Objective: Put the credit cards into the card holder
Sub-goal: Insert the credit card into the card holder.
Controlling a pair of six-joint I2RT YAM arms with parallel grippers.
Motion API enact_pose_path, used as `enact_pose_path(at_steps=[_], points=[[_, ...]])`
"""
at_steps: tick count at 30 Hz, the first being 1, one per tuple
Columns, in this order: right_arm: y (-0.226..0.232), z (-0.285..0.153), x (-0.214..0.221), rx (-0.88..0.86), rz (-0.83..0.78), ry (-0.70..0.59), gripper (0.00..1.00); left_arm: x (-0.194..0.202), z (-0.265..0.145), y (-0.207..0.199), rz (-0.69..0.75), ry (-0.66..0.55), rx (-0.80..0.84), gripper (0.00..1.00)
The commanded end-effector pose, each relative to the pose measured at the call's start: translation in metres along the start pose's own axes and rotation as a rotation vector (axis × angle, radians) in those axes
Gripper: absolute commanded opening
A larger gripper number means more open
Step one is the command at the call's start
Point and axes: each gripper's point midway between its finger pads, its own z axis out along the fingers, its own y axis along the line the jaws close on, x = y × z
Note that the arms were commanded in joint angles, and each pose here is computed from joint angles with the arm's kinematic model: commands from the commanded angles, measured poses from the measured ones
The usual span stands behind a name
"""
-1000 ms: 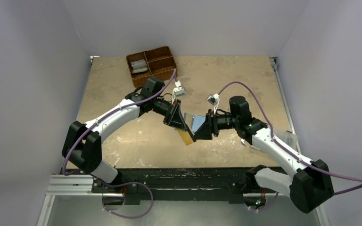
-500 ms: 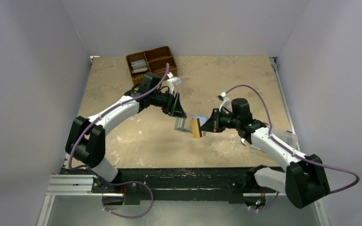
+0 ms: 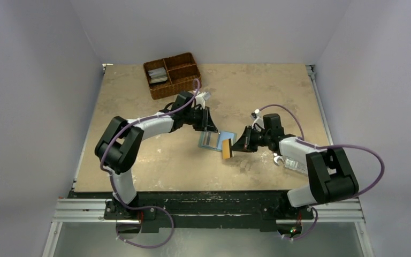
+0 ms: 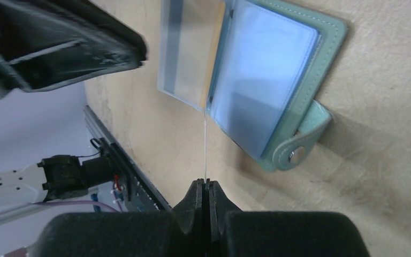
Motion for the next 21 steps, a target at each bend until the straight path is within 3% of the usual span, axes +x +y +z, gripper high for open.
enact_pose_path(at_steps=[1, 12, 21], points=[[0.031, 0.007, -0.017, -0.166, -0.036, -0.003, 0.0, -0.017, 0.011, 0.009, 0.016, -0.04, -0.015, 0.1], [0.019, 0.02, -0.018, -0.187, 0.015, 0.017, 0.0, 0.015, 0.005, 0.056, 0.037, 0.057, -0.216, 0.06], [0.01, 0.028, -0.018, -0.197, 0.037, 0.036, 0.0, 0.026, 0.001, 0.069, 0.05, 0.082, -0.267, 0.05]])
